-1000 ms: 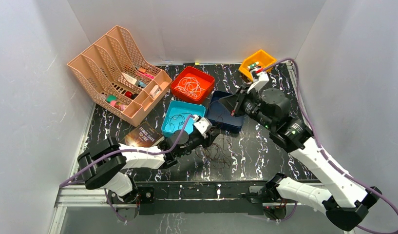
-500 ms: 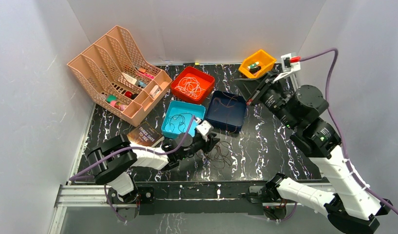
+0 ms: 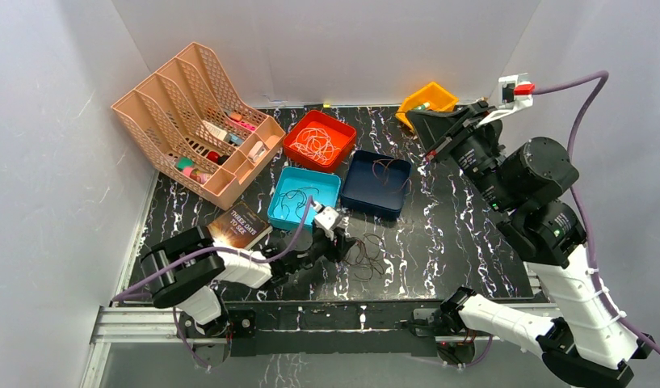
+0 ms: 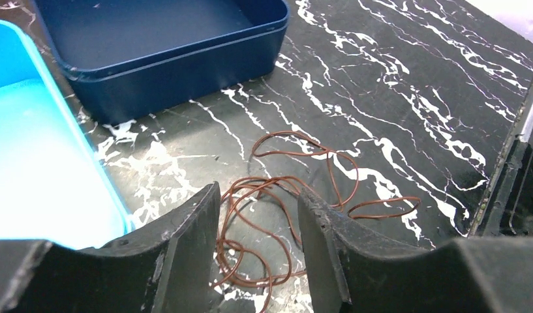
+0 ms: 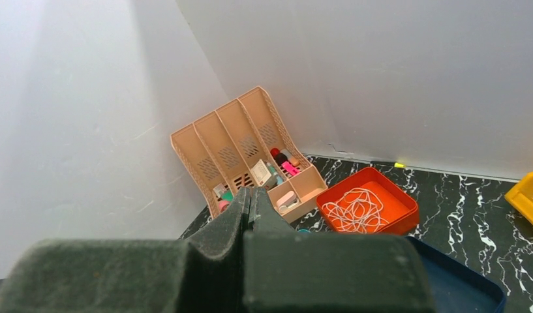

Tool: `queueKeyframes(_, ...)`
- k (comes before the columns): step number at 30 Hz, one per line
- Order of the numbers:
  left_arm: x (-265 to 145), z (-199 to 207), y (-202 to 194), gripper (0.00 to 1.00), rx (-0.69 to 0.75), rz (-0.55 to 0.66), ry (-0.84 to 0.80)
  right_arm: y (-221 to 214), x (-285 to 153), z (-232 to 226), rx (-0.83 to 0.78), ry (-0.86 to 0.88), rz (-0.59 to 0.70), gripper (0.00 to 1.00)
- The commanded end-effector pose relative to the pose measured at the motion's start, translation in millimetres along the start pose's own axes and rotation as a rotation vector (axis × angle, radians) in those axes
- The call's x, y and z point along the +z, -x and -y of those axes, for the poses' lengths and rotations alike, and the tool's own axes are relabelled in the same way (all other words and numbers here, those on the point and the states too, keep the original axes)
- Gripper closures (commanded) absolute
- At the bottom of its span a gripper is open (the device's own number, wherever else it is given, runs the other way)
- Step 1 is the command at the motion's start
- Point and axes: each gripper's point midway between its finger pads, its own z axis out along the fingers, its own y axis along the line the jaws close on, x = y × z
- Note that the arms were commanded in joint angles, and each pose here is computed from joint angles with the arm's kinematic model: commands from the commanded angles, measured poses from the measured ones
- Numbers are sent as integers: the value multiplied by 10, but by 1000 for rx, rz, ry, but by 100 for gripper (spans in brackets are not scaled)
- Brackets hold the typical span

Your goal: Untangle the cables

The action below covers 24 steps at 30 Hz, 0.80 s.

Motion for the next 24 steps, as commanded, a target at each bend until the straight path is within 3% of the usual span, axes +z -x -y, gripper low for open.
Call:
queueKeyframes(1, -116, -54, 316, 53, -65, 106, 53, 169, 12, 50, -32, -37, 49, 100)
queueKeyframes(16, -615, -366, 526, 40, -80, -29, 259, -630, 381, 645, -198, -278, -189, 100)
queueKeyframes(24, -947, -616, 584, 24, -70, -91, 401, -1058, 617, 940, -262, -335, -300, 100)
